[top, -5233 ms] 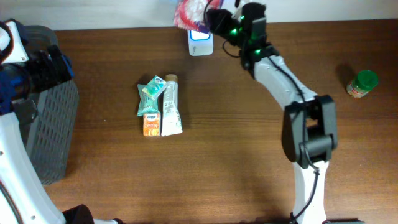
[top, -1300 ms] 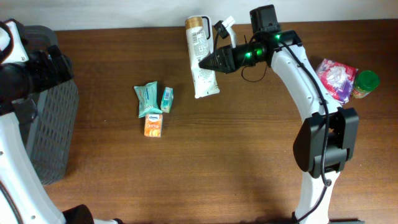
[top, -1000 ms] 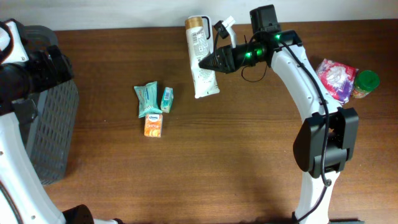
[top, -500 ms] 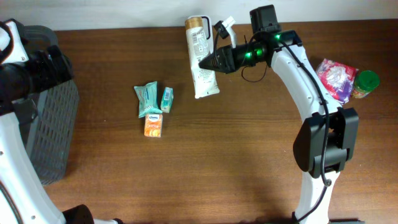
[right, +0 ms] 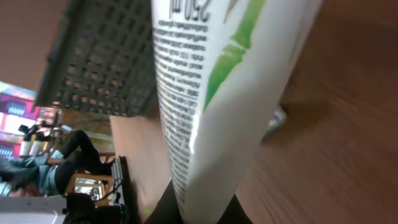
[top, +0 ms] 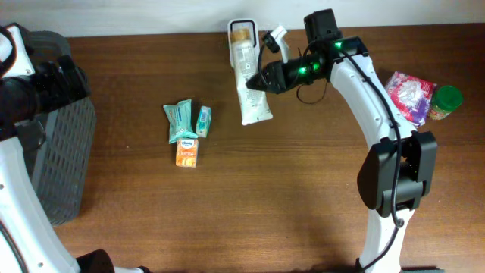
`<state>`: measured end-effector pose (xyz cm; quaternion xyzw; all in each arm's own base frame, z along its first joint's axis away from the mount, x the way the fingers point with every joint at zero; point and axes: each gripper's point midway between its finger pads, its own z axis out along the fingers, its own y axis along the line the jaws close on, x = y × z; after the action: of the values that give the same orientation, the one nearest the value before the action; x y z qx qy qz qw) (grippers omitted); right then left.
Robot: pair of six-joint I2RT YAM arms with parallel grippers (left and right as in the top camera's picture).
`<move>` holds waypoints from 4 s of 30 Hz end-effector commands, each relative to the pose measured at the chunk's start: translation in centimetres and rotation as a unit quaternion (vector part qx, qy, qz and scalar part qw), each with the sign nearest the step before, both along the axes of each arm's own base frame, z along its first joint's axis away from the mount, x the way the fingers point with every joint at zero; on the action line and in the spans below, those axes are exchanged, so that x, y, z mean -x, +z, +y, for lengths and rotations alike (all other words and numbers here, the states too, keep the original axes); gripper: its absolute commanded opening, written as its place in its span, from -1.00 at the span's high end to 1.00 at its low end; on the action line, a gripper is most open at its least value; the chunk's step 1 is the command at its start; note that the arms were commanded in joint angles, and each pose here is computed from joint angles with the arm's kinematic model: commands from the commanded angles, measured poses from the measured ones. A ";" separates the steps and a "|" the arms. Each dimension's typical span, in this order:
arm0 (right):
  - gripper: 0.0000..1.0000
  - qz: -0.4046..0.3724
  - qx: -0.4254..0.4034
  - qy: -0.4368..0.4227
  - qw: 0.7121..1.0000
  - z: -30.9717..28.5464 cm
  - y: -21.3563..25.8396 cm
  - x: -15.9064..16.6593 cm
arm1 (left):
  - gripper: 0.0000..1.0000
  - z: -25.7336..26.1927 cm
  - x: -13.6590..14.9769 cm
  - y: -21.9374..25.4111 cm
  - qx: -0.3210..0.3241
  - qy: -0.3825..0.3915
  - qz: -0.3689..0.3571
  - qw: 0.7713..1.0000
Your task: Scan the item barcode
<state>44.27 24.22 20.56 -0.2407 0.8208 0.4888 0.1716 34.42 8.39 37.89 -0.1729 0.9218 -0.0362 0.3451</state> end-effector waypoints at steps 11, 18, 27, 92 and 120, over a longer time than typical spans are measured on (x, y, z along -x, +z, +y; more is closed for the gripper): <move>0.92 0.026 0.627 -0.329 0.706 -17.5 -15.3 3.2 | -0.98 0.0 0.4 0.7 -0.002 0.004 -0.010 1.000; 0.51 0.048 0.553 -0.279 0.784 -10.8 -17.2 4.2 | -0.99 0.0 0.4 0.7 -0.002 0.004 -0.010 1.000; -0.97 0.036 0.498 -0.286 0.818 -10.9 -9.9 0.3 | -0.98 0.0 0.4 0.7 -0.002 0.004 -0.010 1.000; 0.92 -0.066 0.096 -0.360 0.926 1.9 -7.6 -16.4 | -0.98 0.0 0.4 0.7 -0.002 0.004 -0.010 1.000; 0.42 0.228 0.522 -0.410 0.712 -41.2 -13.6 -2.2 | -0.98 0.0 0.4 0.7 -0.002 0.004 -0.010 1.000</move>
<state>45.81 -17.30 4.06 0.1810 0.9786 -0.0953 -0.0224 34.43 8.39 37.90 -0.1729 0.9217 -0.0361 0.3453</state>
